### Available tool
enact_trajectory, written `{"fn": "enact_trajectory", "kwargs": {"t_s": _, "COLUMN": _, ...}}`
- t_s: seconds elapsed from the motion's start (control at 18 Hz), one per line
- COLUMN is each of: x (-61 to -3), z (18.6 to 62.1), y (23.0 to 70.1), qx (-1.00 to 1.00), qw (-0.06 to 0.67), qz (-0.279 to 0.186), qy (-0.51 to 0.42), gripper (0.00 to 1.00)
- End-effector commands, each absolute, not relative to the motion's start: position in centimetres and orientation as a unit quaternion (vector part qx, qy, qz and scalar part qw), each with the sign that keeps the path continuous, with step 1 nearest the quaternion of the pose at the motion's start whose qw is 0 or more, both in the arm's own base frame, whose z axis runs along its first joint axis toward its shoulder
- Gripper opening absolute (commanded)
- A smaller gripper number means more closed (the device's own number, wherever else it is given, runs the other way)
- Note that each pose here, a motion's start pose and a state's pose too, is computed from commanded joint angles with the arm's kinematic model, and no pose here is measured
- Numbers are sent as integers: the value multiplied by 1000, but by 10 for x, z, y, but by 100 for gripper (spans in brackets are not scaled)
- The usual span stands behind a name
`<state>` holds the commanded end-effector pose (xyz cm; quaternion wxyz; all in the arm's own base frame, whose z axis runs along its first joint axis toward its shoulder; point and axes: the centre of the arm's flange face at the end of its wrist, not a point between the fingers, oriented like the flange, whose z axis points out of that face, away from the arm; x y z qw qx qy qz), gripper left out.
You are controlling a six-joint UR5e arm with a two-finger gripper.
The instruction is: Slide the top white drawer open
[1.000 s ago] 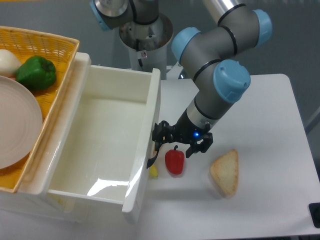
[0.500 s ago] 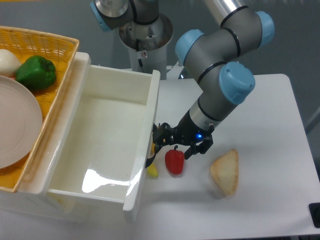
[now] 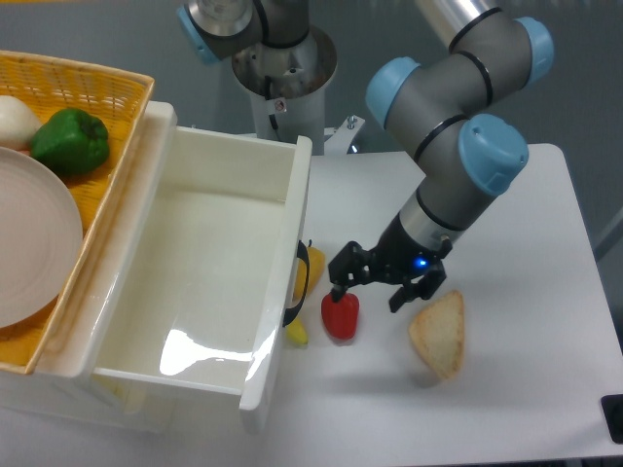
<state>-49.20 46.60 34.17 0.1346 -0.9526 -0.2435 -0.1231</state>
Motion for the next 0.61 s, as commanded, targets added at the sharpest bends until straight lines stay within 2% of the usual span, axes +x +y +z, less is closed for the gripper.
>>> {"fn": "enact_trajectory", "kwargs": {"t_s": 0.22, "x": -506, "z": 326, "y": 456, "qx": -972, "qw": 110, "qz": -85, "qy": -187, "gripper": 100}}
{"fn": "enact_trajectory", "kwargs": {"t_s": 0.61, "x": -547, "z": 321, "y": 406, "qx": -995, "qw": 92, "qz": -39, "qy": -23, "gripper": 100}}
